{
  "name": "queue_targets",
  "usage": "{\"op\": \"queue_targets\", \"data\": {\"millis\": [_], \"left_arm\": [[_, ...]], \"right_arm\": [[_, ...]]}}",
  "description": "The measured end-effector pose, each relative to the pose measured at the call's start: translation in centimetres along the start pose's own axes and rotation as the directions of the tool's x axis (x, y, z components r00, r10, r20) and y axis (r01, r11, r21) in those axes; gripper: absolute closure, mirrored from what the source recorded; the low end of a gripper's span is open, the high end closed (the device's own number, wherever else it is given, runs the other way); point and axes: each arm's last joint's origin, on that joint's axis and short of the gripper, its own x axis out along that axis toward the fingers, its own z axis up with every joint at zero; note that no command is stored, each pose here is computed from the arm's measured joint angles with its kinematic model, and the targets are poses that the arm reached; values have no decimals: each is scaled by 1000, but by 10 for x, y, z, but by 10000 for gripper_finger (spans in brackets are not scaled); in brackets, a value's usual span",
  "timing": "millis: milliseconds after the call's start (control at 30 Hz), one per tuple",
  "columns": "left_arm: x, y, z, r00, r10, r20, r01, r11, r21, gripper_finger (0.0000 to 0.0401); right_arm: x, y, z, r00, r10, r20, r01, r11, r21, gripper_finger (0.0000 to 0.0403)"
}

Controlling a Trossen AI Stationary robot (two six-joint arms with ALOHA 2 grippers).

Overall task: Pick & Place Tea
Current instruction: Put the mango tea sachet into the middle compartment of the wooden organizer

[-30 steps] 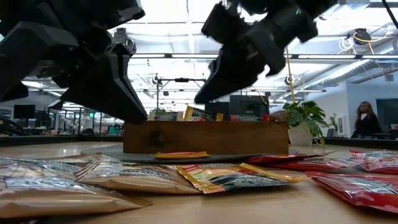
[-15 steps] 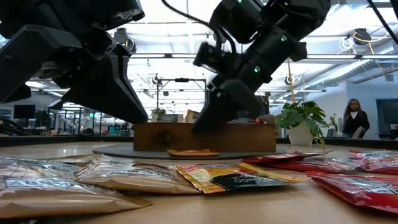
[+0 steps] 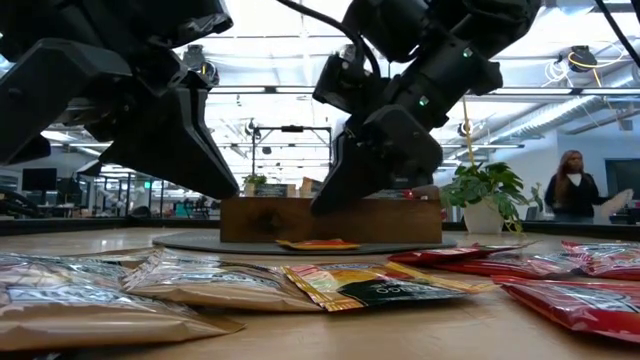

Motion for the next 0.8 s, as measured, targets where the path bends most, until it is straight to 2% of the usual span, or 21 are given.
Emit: {"op": "queue_targets", "data": {"millis": [133,300,500,567,667,700,800], "left_arm": [[0,0,0,1000,16,4,-16,1000,18,375],[-5,3,-2,989,146,32,-148,988,45,375],[-23,13,-5,977,212,7,-212,976,-42,375],[-29,14,-4,974,224,15,-223,972,-80,375],[-36,14,-6,973,230,10,-228,968,-104,375],[-36,13,-6,973,229,12,-226,968,-109,375],[-38,12,-8,974,226,10,-224,970,-96,375]], "right_arm": [[0,2,1,1000,3,11,-3,1000,-9,401],[-11,8,10,998,16,59,-11,996,-85,401],[-42,15,30,987,28,156,0,985,-174,401],[-52,12,35,985,-28,171,63,978,-200,402],[-65,-3,40,974,-136,179,173,963,-208,402],[-70,-12,40,977,-135,164,168,964,-207,400],[-82,-47,49,994,-53,101,67,987,-148,393]]}}
